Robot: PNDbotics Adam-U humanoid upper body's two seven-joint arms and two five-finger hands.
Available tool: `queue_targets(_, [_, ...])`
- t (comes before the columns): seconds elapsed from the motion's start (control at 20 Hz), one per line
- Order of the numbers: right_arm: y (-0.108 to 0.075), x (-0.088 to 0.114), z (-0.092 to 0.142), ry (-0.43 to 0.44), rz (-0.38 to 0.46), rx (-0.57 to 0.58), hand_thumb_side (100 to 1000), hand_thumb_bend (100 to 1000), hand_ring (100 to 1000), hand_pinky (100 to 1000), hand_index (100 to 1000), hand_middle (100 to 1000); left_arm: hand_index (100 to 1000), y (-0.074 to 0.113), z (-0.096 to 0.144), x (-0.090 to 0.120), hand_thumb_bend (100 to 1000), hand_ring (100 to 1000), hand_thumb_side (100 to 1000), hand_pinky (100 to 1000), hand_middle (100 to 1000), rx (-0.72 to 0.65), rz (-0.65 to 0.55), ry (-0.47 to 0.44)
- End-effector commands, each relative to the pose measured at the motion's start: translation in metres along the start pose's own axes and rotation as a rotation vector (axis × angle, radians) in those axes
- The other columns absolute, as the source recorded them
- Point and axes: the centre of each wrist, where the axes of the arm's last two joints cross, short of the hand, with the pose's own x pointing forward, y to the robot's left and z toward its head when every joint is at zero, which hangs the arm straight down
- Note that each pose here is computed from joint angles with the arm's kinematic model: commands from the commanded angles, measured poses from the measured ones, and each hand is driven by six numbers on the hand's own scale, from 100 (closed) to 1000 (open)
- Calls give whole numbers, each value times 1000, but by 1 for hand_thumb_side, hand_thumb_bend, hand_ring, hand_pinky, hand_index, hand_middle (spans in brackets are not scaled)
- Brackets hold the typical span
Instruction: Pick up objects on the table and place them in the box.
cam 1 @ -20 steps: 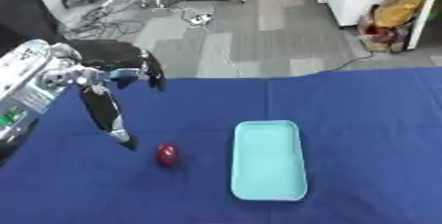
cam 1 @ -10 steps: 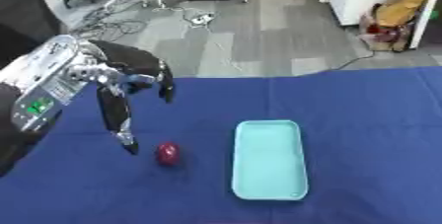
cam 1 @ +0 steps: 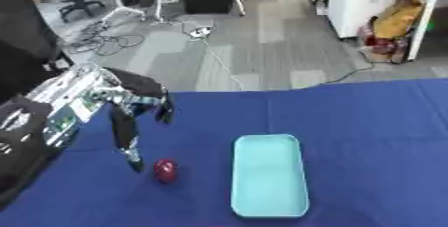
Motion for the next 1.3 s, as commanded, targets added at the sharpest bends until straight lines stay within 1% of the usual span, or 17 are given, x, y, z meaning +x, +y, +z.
queue_targets(0.05, [5, 2, -9, -22, -20, 13, 888, 100, 397, 349, 601, 441, 747, -6, 1, -19, 875, 379, 350, 101, 622, -28, -49, 71])
queue_targets(0.2, [7, 1, -10, -22, -26, 10, 888, 100, 397, 349, 601, 441, 770, -20, -7, -27, 869, 377, 353, 100, 644, -23, -46, 97])
queue_targets(0.3, [7, 1, -10, -22, -27, 11, 884, 100, 397, 349, 602, 441, 781, -27, -11, -30, 876, 374, 376, 100, 646, -19, -38, 95])
queue_targets(0.35, [7, 1, -10, -21, -28, 11, 887, 100, 397, 349, 602, 441, 783, -29, -12, -31, 854, 372, 381, 100, 645, -20, -33, 91])
queue_targets(0.4, [7, 1, -10, -21, -28, 12, 887, 100, 397, 349, 602, 441, 782, -31, -13, -32, 855, 373, 378, 100, 645, -22, -28, 85])
queue_targets(0.45, [7, 1, -10, -20, -27, 13, 887, 100, 397, 349, 602, 441, 780, -33, -15, -33, 831, 360, 428, 100, 631, -21, -20, 77])
queue_targets(0.5, [7, 1, -10, -20, -27, 13, 887, 100, 397, 349, 602, 441, 781, -34, -16, -33, 818, 355, 449, 100, 626, -19, -8, 68])
queue_targets(0.55, [6, 1, -10, -19, -27, 14, 887, 100, 397, 349, 602, 441, 776, -35, -17, -34, 794, 344, 506, 100, 619, -16, 11, 58])
queue_targets(0.6, [6, 2, -10, -19, -27, 14, 887, 100, 397, 349, 602, 441, 774, -37, -18, -34, 782, 340, 532, 100, 617, -11, 39, 47])
queue_targets(0.65, [6, 2, -10, -19, -27, 13, 888, 100, 397, 349, 602, 441, 766, -39, -20, -34, 721, 320, 598, 100, 604, -6, 70, 36])
queue_targets(0.7, [6, 2, -10, -19, -27, 13, 887, 100, 397, 349, 602, 441, 764, -42, -22, -34, 672, 317, 630, 100, 604, 0, 114, 22])
queue_targets(0.8, [6, 2, -10, -18, -28, 12, 887, 100, 397, 349, 602, 441, 760, -46, -26, -33, 642, 307, 643, 100, 596, 7, 183, -1])
queue_targets(0.9, [6, 2, -10, -19, -29, 11, 888, 100, 397, 349, 602, 441, 756, -47, -28, -31, 634, 298, 640, 100, 585, 17, 223, -12])
queue_targets(1.1, [7, 1, -10, -18, -29, 11, 887, 100, 397, 349, 602, 441, 756, -46, -29, -29, 581, 283, 665, 100, 572, 46, 275, -16])
queue_targets(1.3, [7, 1, -10, -18, -31, 12, 887, 100, 397, 349, 601, 441, 755, -46, -31, -26, 570, 273, 666, 100, 562, 60, 310, -27])
